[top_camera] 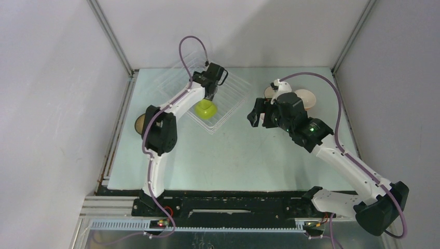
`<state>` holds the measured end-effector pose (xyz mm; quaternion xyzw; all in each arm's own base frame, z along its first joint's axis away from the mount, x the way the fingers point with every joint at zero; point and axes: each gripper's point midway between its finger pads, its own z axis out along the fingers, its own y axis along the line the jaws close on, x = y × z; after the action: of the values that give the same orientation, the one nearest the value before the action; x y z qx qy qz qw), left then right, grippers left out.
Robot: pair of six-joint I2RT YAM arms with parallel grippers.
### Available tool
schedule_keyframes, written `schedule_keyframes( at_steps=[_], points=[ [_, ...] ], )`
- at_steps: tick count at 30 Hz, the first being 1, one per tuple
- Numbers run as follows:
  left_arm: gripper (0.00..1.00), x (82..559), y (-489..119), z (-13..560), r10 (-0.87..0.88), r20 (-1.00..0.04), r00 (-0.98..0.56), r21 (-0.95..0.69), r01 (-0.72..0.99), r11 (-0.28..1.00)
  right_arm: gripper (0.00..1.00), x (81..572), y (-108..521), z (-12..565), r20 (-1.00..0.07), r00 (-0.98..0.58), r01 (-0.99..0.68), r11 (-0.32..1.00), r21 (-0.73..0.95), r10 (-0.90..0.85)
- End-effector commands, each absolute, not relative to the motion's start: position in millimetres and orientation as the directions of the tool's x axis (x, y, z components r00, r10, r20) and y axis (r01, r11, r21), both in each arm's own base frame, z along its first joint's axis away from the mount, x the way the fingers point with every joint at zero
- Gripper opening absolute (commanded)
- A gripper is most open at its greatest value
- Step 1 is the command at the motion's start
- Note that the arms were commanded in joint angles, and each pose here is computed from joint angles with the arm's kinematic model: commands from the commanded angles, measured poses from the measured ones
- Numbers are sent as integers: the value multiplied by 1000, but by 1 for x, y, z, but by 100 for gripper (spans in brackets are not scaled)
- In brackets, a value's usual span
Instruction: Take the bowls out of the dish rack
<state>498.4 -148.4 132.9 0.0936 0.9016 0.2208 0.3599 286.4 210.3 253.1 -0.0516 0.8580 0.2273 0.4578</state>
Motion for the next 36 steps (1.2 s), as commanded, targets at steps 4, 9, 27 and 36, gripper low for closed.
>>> schedule_keyframes(
  at_steps=[4,9,27,36],
  points=[
    [81,447,-203,166,445,-609,-656,307,322,895,88,284,214,283,-837,-526,-337,868,365,148],
    [83,435,-212,158,491,-569,-659,326,368,871,88,283,216,282,-832,-534,-341,863,372,148],
    [82,473,-191,106,524,-446,-726,507,278,816,88,282,211,282,-839,-526,-334,872,358,143],
    [84,509,-168,125,460,-531,-712,567,105,817,88,280,207,283,-844,-519,-333,877,347,137]
  ],
)
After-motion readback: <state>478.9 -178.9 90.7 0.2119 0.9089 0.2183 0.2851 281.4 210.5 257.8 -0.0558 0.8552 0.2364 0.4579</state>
